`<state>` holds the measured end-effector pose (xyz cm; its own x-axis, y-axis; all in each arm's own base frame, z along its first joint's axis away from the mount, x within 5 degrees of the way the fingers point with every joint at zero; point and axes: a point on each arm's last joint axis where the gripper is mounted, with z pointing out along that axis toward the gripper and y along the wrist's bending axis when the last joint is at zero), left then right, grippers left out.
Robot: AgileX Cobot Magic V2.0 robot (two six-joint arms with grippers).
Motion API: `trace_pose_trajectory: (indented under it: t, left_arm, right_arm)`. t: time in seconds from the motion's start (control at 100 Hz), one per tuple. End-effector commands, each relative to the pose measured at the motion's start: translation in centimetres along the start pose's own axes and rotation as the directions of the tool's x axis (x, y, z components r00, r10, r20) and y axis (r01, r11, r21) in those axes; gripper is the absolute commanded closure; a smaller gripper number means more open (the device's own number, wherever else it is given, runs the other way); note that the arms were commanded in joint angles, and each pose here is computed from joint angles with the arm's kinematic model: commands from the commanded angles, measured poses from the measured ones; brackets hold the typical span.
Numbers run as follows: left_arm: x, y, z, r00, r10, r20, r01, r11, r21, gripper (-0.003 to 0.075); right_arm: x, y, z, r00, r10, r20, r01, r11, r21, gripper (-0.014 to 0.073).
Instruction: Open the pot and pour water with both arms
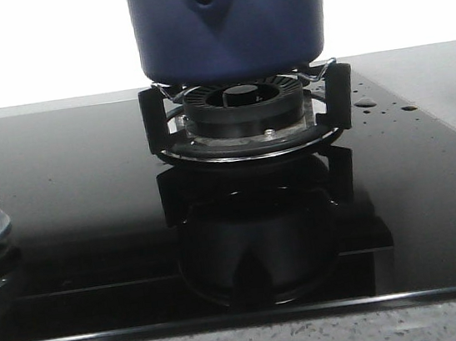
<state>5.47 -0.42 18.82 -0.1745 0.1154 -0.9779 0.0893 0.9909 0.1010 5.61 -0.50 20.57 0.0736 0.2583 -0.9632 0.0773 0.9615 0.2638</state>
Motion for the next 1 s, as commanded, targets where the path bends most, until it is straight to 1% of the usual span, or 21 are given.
trace_pose_trajectory:
  t: [0.0,0.03,0.07,0.1,0.16,0.21,0.25,0.3,0.33,0.36,0.41,0.49,0.59,0.65,0.7,0.77,0.78,0.81,0.88,0.95,0.99]
  left_arm:
    - [-0.6,0.0,0.0,0.954,-0.226,0.197,0.224,0.974,0.03,0.0693]
    - [-0.9,0.1,-0.1,0.932,-0.284,0.227,0.282,0.958,0.041,0.0693]
    - [-1.4,0.4,-0.2,0.865,-0.415,0.283,0.413,0.908,0.069,0.0693]
    - [-1.6,0.5,-0.3,0.836,-0.458,0.302,0.457,0.886,0.078,0.0693]
    - [-1.9,1.0,-0.5,0.756,-0.551,0.353,0.556,0.826,0.097,0.0693]
    - [-2.0,1.2,-0.5,0.693,-0.624,0.362,0.63,0.768,0.116,0.0693]
    - [-1.9,1.3,-0.5,0.658,-0.664,0.355,0.669,0.732,0.128,0.0693]
    - [-2.0,1.4,-0.5,0.593,-0.728,0.344,0.731,0.666,0.149,0.0693]
    - [-1.9,1.3,-0.5,0.538,-0.779,0.322,0.778,0.606,0.167,0.0693]
    - [-2.0,1.3,-0.5,0.515,-0.8,0.309,0.795,0.58,0.177,0.0693]
    - [-1.9,1.1,-0.4,0.532,-0.798,0.283,0.788,0.589,0.179,0.0693]
    - [-1.9,0.1,-0.4,0.569,-0.803,0.178,0.777,0.596,0.203,0.0693]
    - [-2.6,-0.9,-0.6,0.656,-0.752,0.063,0.724,0.651,0.228,0.0715]
    - [-3.5,-1.2,-0.7,0.683,-0.73,0.009,0.708,0.665,0.239,0.0731]
    - [-4.2,-1.4,-0.7,0.696,-0.717,-0.029,0.701,0.671,0.242,0.0732]
    - [-5.3,-1.8,-0.5,0.744,-0.662,-0.09,0.661,0.708,0.248,0.0732]
    - [-5.5,-1.8,-0.6,0.749,-0.656,-0.092,0.655,0.712,0.253,0.0733]
    - [-6.0,-2.0,-0.4,0.775,-0.62,-0.118,0.627,0.734,0.262,0.0732]
    - [-7.3,-2.5,0.0,0.812,-0.55,-0.194,0.583,0.757,0.295,0.0732]
    - [-8.8,-3.1,0.4,0.826,-0.497,-0.265,0.563,0.748,0.352,0.0731]
    - [-9.8,-3.4,0.7,0.818,-0.493,-0.297,0.576,0.716,0.395,0.0729]
  right_arm:
    - [-0.2,-0.2,-0.1,0.995,0.053,0.088,-0.053,0.999,0.005,0.066]
    - [-0.2,-0.2,-0.1,0.995,0.055,0.088,-0.055,0.998,0.005,0.066]
    - [-0.2,-0.2,-0.1,0.994,0.054,0.097,-0.055,0.998,0.005,0.0659]
    - [-0.3,-0.2,-0.1,0.993,0.054,0.109,-0.055,0.998,0.005,0.0659]
    - [-0.5,-0.3,-0.2,0.99,0.055,0.129,-0.056,0.998,0.005,0.066]
    - [-0.7,-0.2,-0.2,0.989,0.059,0.138,-0.06,0.998,0.003,0.066]
    - [-0.9,-0.2,-0.2,0.989,0.066,0.136,-0.067,0.998,0.0,0.066]
    - [-1.3,0.0,-0.3,0.989,0.066,0.134,-0.066,0.998,-0.005,0.066]
    - [-1.5,0.1,-0.3,0.989,0.067,0.13,-0.066,0.998,-0.009,0.066]
    - [-1.8,0.2,-0.3,0.99,0.069,0.122,-0.068,0.998,-0.012,0.066]
    - [-2.6,0.6,-0.4,0.993,0.072,0.096,-0.07,0.997,-0.022,0.066]
    - [-3.8,1.3,-0.3,0.997,0.069,0.014,-0.069,0.997,-0.036,0.066]
    - [-5.1,2.3,0.0,0.985,0.051,-0.162,-0.059,0.997,-0.046,0.066]
    - [-6.1,2.9,0.2,0.962,0.039,-0.269,-0.055,0.997,-0.051,0.066]
    - [-6.5,3.3,0.6,0.926,0.032,-0.376,-0.055,0.997,-0.05,0.066]
    - [-7.1,3.9,1.1,0.854,0.023,-0.521,-0.056,0.997,-0.048,0.066]
    - [-7.0,3.9,1.2,0.834,0.023,-0.551,-0.057,0.997,-0.045,0.066]
    - [-7.5,4.2,1.4,0.807,0.024,-0.59,-0.064,0.997,-0.048,0.066]
    - [-8.2,4.9,1.7,0.743,0.041,-0.668,-0.109,0.992,-0.06,0.066]
    - [-8.8,5.9,1.9,0.68,0.072,-0.73,-0.187,0.979,-0.077,0.066]
    - [-9.0,6.3,2.0,0.638,0.084,-0.765,-0.227,0.97,-0.083,0.066]
